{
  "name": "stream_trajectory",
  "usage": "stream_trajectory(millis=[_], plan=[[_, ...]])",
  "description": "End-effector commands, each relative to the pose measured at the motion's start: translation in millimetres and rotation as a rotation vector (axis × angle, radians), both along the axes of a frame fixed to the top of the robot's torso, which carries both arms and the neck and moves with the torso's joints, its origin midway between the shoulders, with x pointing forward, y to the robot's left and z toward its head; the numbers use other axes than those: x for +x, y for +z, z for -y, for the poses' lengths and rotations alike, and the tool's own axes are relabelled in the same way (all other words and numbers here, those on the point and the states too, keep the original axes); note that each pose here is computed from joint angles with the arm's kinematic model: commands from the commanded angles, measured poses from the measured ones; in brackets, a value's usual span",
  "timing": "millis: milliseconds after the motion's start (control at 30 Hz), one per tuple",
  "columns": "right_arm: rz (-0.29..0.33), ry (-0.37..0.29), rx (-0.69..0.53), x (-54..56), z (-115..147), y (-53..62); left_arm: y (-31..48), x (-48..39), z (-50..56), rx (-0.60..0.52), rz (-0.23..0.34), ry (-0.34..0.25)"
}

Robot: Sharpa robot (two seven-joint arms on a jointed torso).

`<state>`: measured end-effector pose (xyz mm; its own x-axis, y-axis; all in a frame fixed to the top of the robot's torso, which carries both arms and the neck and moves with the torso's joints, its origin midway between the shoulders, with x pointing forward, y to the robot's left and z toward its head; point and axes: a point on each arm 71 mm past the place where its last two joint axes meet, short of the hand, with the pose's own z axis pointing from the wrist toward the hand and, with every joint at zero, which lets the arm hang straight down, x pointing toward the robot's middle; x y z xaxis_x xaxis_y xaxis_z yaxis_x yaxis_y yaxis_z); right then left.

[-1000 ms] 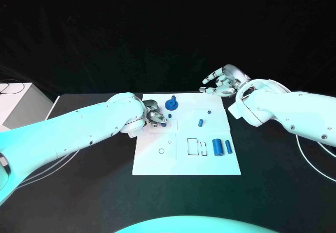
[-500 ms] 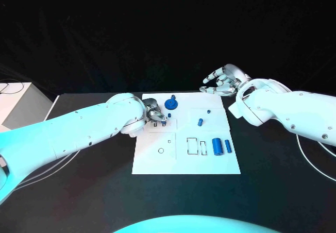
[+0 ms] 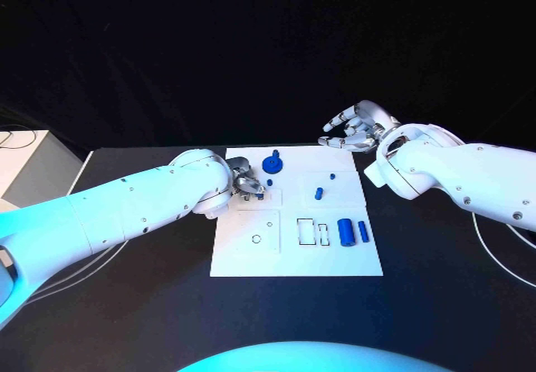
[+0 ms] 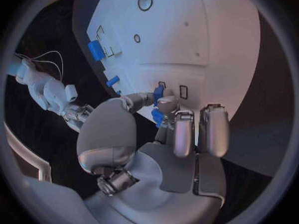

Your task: Assemble the parts on the task board

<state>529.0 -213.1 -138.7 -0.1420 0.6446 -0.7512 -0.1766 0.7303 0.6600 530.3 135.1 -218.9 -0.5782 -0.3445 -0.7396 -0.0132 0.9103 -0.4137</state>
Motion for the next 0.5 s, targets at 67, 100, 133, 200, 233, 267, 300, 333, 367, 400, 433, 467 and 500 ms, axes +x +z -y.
stream_trajectory(millis=[67,100,133,200,233,267,300,333,367,400,433,467,500], plan=[[-0.006,0.02,-0.012,-0.5,-1.4,-0.6,-1.7,-0.7,0.9,0.016,0.005,-0.02],[-0.006,0.02,-0.012,-0.5,-1.5,-0.7,-1.8,-0.8,0.9,0.018,0.005,-0.021],[-0.007,0.021,-0.013,-0.5,-1.6,-0.7,-1.9,-0.9,1.0,0.019,0.006,-0.022],[-0.009,0.022,-0.013,-0.5,-1.7,-0.9,-2.0,-1.1,0.9,0.021,0.005,-0.024],[-0.01,0.024,-0.014,-0.5,-1.9,-1.0,-2.2,-1.2,0.9,0.022,0.005,-0.025],[-0.011,0.024,-0.014,-0.5,-2.0,-1.0,-2.2,-1.2,0.8,0.023,0.004,-0.025],[-0.011,0.025,-0.014,-0.5,-2.0,-1.1,-2.3,-1.2,0.7,0.023,0.004,-0.025],[-0.012,0.025,-0.014,-0.5,-2.0,-1.1,-2.3,-1.3,0.5,0.024,0.004,-0.026],[-0.012,0.025,-0.014,-0.5,-2.0,-1.2,-2.4,-1.3,0.4,0.025,0.003,-0.026],[-0.013,0.026,-0.014,-0.4,-2.0,-1.2,-2.5,-1.4,0.3,0.025,0.002,-0.027],[-0.013,0.026,-0.014,-0.4,-2.0,-1.2,-2.5,-1.5,0.3,0.026,0.001,-0.028],[-0.013,0.026,-0.014,-0.4,-2.0,-1.2,-2.6,-1.6,0.4,0.027,0.001,-0.029],[-0.014,0.026,-0.015,-0.4,-2.1,-1.3,-2.6,-1.8,0.6,0.027,-0.001,-0.031]])
